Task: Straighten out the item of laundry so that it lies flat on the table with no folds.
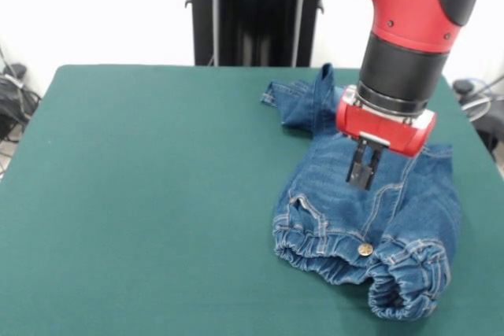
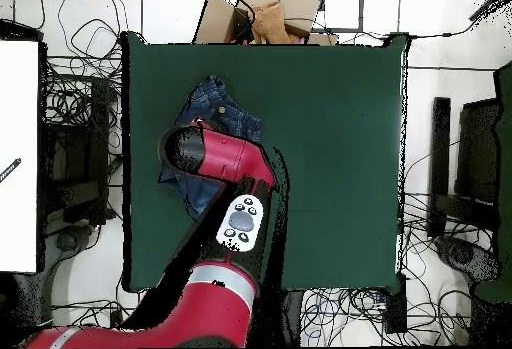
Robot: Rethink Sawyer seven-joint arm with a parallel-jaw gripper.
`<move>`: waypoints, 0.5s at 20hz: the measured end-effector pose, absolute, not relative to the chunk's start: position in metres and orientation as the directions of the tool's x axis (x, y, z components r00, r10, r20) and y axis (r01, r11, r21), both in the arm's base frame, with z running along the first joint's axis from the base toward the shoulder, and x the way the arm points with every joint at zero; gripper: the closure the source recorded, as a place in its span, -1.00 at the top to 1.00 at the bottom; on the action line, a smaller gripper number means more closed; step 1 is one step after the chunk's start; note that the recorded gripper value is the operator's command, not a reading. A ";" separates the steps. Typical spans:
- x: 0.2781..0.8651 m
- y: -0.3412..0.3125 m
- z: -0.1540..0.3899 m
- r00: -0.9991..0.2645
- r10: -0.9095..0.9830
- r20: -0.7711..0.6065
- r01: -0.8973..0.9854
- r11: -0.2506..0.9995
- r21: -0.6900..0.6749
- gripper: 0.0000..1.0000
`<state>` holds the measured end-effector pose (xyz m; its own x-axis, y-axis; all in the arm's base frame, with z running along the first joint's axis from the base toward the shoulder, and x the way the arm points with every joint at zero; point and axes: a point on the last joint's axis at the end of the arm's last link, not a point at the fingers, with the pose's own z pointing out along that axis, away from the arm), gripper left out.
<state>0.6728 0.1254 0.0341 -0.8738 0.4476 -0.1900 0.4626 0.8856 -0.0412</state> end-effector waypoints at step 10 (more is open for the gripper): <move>0.691 0.120 0.019 -0.877 0.425 -0.223 0.449 0.891 -0.067 -1.00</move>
